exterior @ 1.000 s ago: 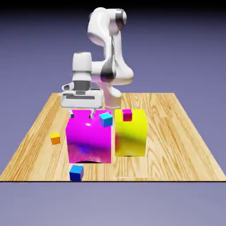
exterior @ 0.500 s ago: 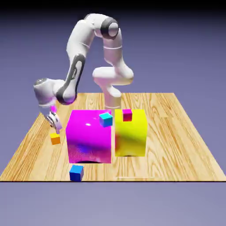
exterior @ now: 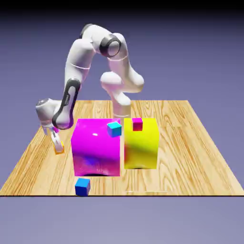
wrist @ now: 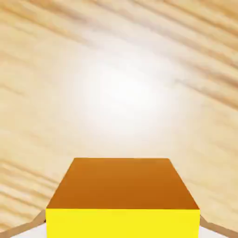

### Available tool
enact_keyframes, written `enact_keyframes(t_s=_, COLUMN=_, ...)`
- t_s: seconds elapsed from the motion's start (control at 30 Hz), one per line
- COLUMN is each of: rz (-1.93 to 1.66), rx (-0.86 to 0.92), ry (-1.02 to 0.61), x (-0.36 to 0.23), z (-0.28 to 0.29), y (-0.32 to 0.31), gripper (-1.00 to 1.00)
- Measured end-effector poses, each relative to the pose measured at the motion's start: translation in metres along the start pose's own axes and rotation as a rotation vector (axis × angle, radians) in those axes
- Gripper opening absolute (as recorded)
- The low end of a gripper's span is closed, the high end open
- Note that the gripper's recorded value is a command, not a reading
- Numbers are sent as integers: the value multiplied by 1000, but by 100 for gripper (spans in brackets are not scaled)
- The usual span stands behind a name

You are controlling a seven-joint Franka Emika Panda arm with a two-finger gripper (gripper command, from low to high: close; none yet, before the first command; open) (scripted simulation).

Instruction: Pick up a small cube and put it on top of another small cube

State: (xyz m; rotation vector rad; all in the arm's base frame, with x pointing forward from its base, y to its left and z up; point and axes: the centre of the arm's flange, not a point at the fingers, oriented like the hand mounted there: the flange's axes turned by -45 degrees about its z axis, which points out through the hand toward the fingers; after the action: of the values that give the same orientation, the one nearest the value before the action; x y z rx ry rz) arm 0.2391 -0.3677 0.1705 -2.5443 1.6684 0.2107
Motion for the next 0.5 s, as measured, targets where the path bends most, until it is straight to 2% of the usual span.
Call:
enact_keyframes(t_s=0.07, rz=2, rx=1, ry=-4, x=-3, z=-21, y=1, gripper=-100)
enact_keyframes(t_s=0.17, rz=-155, rx=5, ry=-5, x=23, z=-58, y=-1, gripper=-100)
enact_keyframes(t_s=0.33, rz=-595, rx=-83, ry=1, x=29, z=-83, y=-146, gripper=-100)
enact_keyframes(t_s=0.5, rz=-1013, rx=-169, ry=-2, x=-16, z=-91, y=-295, gripper=-100)
